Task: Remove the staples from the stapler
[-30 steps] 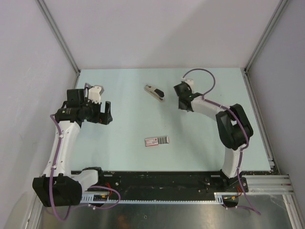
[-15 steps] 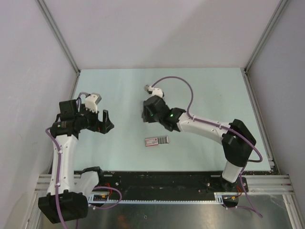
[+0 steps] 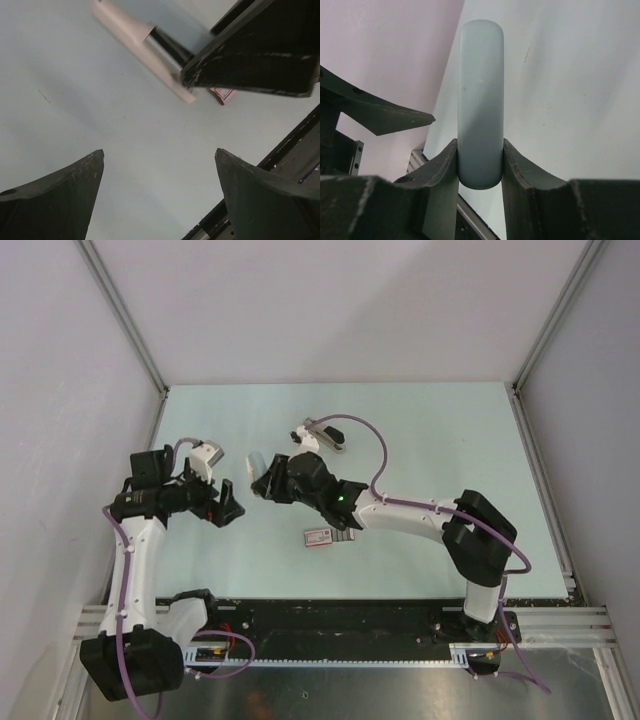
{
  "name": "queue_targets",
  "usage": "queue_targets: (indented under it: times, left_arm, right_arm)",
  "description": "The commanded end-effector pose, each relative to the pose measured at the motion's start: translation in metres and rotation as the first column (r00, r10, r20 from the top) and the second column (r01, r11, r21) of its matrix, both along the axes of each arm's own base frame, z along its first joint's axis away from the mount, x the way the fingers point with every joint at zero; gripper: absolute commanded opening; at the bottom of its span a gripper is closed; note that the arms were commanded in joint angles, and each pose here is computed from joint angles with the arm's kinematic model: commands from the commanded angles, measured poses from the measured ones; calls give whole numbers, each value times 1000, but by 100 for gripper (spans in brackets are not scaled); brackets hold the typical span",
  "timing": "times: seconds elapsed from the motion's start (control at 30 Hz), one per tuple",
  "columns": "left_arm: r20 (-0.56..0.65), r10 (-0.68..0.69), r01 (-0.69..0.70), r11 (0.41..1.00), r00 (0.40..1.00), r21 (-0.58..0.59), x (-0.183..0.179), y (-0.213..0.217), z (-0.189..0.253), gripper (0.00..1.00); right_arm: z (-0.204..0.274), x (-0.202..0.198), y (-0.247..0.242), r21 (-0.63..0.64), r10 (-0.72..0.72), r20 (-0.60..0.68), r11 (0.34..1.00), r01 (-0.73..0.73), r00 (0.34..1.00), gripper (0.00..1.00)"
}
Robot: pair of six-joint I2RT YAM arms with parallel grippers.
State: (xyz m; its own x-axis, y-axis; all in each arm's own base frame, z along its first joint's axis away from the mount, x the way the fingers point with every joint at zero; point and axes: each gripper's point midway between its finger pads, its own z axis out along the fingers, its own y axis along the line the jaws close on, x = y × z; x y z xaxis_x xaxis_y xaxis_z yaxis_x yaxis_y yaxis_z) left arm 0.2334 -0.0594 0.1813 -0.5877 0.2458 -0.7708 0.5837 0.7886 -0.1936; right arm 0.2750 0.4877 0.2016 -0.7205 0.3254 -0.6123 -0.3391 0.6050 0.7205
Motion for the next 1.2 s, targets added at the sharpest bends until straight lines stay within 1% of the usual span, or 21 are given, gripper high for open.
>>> queue_targets:
  times: [0.0, 0.1, 0.37, 0.4, 0.43, 0.53, 0.57, 0.63, 0.73, 0.9, 0.93, 0.97, 1.07, 1.1, 1.17]
  left_arm:
    - [83, -135, 138, 990, 987, -34, -1, -13, 6, 96]
    - [97, -169, 173, 984, 981, -40, -1, -17, 5, 95]
    - [87, -224, 227, 974, 971, -25, 3, -20, -4, 92]
    - [86, -226, 229, 973, 970, -23, 4, -20, -5, 90]
    - [85, -229, 231, 973, 970, -21, 5, -20, -5, 85]
    - [81, -236, 239, 971, 968, -19, 7, -20, -6, 68]
    - [82, -239, 241, 970, 968, -19, 8, -20, -6, 64]
    - [81, -240, 243, 970, 967, -23, 9, -20, -6, 61]
    - [79, -242, 245, 969, 967, -34, 8, -22, -6, 60]
    - [73, -240, 244, 969, 968, -44, 7, -22, -7, 66]
    - [75, -240, 243, 969, 968, -40, 7, -22, -8, 64]
    - [77, -241, 244, 969, 967, -36, 7, -22, -8, 57]
    - [83, -238, 240, 971, 968, -10, 7, -19, -9, 29]
    - [84, -236, 237, 972, 968, 0, 7, -17, -10, 22]
    - [87, -234, 233, 972, 968, 13, 7, -16, -10, 15]
  right_arm:
    - [25, -5, 25, 150, 6, -13, 989, -4, 1000, 0]
    - [21, -8, 32, 176, 18, -31, 984, -13, 999, 0]
    - [28, -13, 39, 236, 42, -60, 971, -26, 997, 0]
    - [29, -13, 39, 240, 46, -60, 970, -30, 997, 0]
    - [30, -14, 40, 245, 51, -62, 969, -34, 997, 0]
    - [32, -17, 42, 260, 72, -73, 964, -51, 995, 0]
    - [33, -19, 43, 263, 80, -76, 963, -57, 994, 0]
    - [32, -22, 44, 265, 94, -82, 962, -69, 992, 0]
    - [28, -28, 47, 264, 107, -99, 961, -77, 989, 0]
    - [24, -36, 53, 274, 119, -109, 958, -85, 987, 0]
    - [24, -37, 53, 277, 122, -110, 957, -88, 986, 0]
    - [24, -37, 54, 278, 126, -110, 956, -91, 986, 0]
    - [24, -37, 52, 269, 122, -107, 959, -89, 987, 0]
    - [23, -37, 51, 262, 118, -106, 961, -87, 987, 0]
    - [21, -35, 47, 247, 106, -101, 966, -78, 989, 0]
